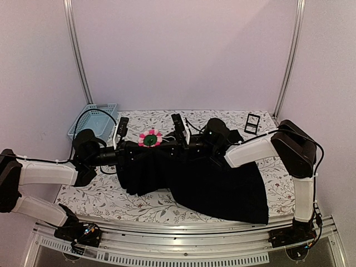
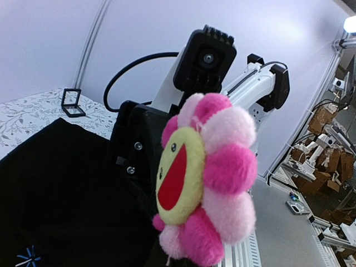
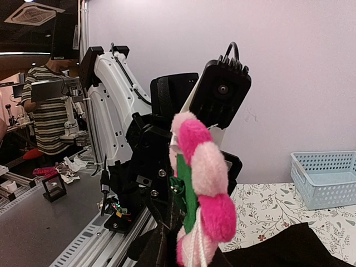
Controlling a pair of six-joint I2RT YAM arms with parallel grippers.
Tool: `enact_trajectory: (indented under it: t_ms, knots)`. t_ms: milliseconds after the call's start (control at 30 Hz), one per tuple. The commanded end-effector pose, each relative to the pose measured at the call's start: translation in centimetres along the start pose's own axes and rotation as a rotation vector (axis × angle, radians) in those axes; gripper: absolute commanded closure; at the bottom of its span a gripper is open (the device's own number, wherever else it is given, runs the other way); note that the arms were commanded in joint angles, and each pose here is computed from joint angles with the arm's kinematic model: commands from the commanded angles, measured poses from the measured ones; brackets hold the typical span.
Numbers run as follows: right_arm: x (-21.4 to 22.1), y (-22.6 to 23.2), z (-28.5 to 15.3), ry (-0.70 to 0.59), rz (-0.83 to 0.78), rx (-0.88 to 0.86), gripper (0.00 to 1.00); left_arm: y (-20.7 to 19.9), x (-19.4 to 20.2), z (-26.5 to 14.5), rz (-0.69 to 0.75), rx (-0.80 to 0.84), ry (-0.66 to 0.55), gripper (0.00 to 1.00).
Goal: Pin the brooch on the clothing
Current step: Pin the flattened clothing at the center of the board.
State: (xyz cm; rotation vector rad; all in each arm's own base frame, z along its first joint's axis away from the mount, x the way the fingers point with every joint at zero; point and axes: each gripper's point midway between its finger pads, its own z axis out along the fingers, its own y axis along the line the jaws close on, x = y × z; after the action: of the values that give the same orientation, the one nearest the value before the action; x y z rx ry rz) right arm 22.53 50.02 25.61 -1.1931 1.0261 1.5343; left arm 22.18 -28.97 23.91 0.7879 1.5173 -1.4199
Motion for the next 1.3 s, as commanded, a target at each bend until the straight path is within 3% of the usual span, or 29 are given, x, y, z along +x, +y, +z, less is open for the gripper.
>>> enact_trajectory:
  t_ms: [0,233,433,500,633,933,1200,1267]
  knots:
    - [-1.3,0.5,1.1,-0.046,-0.036,-0.031,0.84,-0.4,0.2,0.5,-0.006,0.027,0.021,1.0]
    - [-0.8,0.5,1.3,-0.03,-0.008,-0.024,1.0,-0.2,0.1,0.3,0.017,-0.001,0.021,1.0]
    - [-0.4,0.6,0.7,-0.021,0.032,0.002,1.0,0.1,0.0,-0.2,0.02,-0.011,0.03,0.95]
    - [-0.3,0.5,0.6,-0.018,0.042,0.014,1.0,0.1,0.0,-0.3,0.023,-0.009,0.033,0.83]
    - [-0.4,0.5,0.5,-0.017,0.043,0.03,1.0,0.6,0.3,-0.7,0.019,-0.011,0.068,0.5]
    - [0.0,0.0,0.3,0.025,0.054,0.065,1.0,2.8,-0.4,-3.1,0.094,-0.054,0.157,0.19]
    - [-0.3,-1.5,0.4,0.024,0.098,0.143,1.0,1.0,-0.5,-2.3,0.195,-0.028,0.176,0.21]
    - [-0.3,-1.6,0.5,0.027,0.114,0.148,1.0,1.3,0.1,-2.2,0.243,-0.081,0.204,0.26]
